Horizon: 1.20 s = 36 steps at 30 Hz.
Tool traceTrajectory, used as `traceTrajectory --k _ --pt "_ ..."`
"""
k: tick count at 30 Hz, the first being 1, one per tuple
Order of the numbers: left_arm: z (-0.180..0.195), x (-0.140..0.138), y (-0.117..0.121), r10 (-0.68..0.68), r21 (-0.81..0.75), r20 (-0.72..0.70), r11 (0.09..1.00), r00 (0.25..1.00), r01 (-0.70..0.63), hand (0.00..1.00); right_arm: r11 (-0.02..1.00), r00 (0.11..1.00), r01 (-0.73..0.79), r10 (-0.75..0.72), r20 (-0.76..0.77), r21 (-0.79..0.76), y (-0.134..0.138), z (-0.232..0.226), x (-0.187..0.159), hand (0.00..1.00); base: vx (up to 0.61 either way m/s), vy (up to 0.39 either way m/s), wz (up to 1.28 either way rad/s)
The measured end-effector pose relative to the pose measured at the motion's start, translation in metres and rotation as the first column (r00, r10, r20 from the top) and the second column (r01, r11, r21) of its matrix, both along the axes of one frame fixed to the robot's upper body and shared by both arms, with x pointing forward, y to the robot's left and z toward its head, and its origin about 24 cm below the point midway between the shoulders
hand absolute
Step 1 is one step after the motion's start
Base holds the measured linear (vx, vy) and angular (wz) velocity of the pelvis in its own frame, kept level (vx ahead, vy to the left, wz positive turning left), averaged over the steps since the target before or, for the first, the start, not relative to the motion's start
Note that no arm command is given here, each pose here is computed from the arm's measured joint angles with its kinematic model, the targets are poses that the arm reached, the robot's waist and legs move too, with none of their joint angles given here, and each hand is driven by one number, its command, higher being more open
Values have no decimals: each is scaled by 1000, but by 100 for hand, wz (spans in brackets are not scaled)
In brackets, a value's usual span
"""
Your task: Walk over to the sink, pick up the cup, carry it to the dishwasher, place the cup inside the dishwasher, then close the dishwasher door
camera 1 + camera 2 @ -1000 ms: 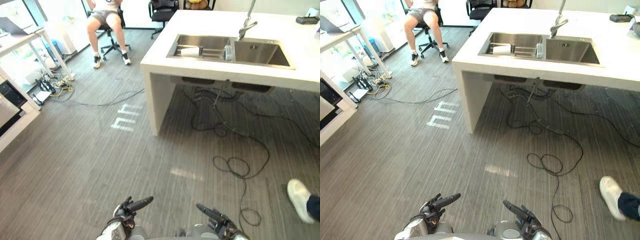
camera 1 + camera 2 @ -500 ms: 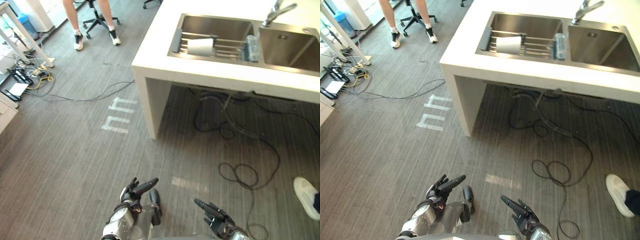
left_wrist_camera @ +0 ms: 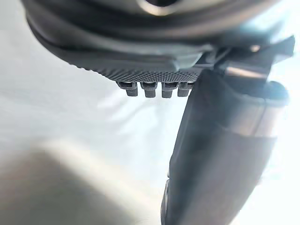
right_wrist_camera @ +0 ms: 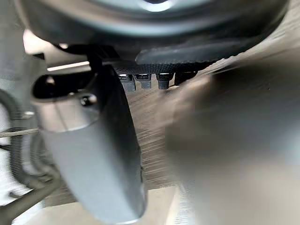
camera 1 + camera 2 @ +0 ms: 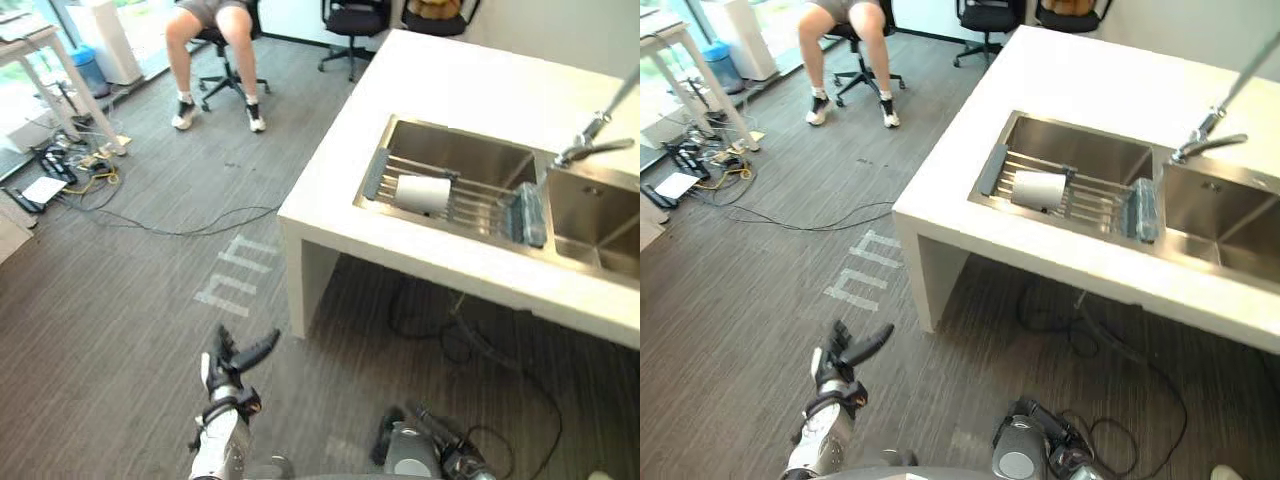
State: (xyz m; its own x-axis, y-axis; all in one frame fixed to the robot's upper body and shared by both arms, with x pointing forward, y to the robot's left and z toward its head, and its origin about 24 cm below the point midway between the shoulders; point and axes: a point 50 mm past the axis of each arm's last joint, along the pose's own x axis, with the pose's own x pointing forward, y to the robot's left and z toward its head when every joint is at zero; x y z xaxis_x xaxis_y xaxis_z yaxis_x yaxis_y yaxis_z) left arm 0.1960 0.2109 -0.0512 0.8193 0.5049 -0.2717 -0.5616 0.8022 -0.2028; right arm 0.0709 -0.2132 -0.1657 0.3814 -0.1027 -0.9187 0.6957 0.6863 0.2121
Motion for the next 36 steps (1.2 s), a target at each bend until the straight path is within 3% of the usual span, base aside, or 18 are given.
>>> traceTrajectory --k 3,6,10,13,15,20,24,27,30,33,36 --pt "44 8 5 126 11 260 991 957 -133 100 997 998 68 -68 -11 -24 -18 1 -9 100 209 -282 13" --pt "94 16 -2 106 67 493 985 864 -160 100 991 990 132 -133 -47 -21 -22 -1 -30 100 100 -159 16" --pt "136 12 -6 137 80 647 966 750 -245 100 988 986 158 -157 -62 3 -17 -3 -46 100 31 -103 -5" --pt "165 1 3 202 61 735 931 647 -360 100 994 993 112 -112 -42 -4 -21 -1 -39 100 68 -131 -36" --pt "173 3 3 204 50 754 930 624 -363 100 994 993 109 -109 -39 2 -20 -1 -40 100 43 -66 -21" --pt "182 11 1 162 70 763 942 626 -329 100 995 994 96 -95 -51 19 -19 -2 -44 100 26 -67 -23" --pt "191 21 -11 -28 180 774 967 632 -178 100 995 993 95 -94 -76 13 -24 -2 -50 100 48 -65 -27" --pt "211 18 -18 -201 289 791 955 577 -64 100 996 994 87 -86 -73 16 -25 -2 -49 100 29 4 -73" --pt "231 15 -18 -261 318 829 947 495 -34 100 997 996 77 -77 -49 -7 -31 1 -43 100 75 55 -126" --pt "234 28 -19 -303 336 803 941 514 31 100 998 996 65 -65 -61 -2 -28 0 -50 100 126 73 -30" --pt "244 37 -33 -379 362 801 923 463 130 100 995 992 97 -96 -82 8 -22 -2 -62 100 148 26 25"
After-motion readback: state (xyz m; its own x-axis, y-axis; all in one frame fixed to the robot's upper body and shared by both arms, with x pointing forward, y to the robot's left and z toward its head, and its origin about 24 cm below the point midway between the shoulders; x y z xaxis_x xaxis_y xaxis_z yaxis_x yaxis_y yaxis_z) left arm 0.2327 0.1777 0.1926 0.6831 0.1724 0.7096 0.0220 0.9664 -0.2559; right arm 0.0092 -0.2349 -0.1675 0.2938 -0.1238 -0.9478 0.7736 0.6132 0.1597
